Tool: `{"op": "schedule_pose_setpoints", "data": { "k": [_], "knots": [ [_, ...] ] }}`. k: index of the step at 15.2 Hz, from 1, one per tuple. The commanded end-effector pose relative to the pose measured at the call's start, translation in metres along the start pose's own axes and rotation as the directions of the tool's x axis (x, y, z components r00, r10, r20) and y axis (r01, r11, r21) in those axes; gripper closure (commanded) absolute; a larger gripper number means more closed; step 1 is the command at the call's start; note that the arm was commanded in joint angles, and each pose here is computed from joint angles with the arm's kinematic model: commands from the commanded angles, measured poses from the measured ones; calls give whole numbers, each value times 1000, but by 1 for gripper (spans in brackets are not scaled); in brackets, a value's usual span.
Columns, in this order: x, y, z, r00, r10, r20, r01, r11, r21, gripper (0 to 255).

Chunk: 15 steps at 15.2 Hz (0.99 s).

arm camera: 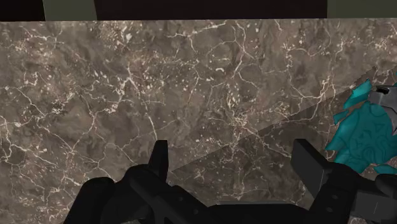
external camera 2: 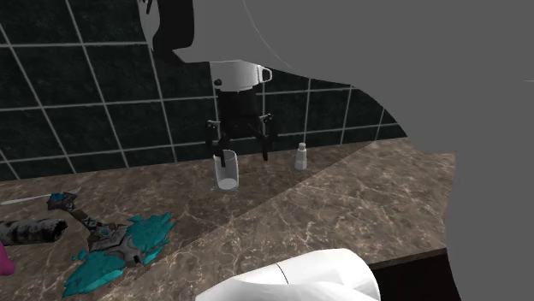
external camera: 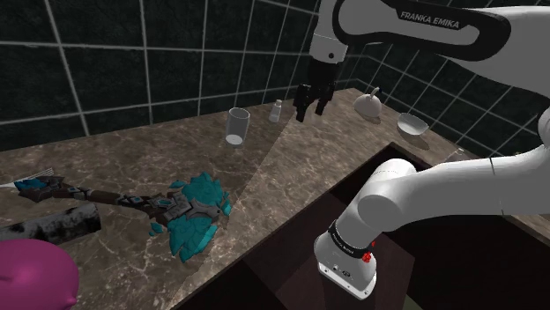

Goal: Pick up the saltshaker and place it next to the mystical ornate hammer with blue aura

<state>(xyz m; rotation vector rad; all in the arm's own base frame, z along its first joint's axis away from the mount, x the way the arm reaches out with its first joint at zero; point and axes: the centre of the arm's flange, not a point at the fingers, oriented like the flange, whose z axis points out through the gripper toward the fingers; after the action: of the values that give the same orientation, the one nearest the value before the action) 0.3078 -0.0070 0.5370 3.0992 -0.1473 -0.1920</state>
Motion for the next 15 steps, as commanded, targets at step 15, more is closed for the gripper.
{"op": "schedule_pose_setpoints", "data": {
  "k": [15],
  "knots": [
    [129, 109, 53, 996, -82, -33, 80, 996, -45, 0]
  ]
}}
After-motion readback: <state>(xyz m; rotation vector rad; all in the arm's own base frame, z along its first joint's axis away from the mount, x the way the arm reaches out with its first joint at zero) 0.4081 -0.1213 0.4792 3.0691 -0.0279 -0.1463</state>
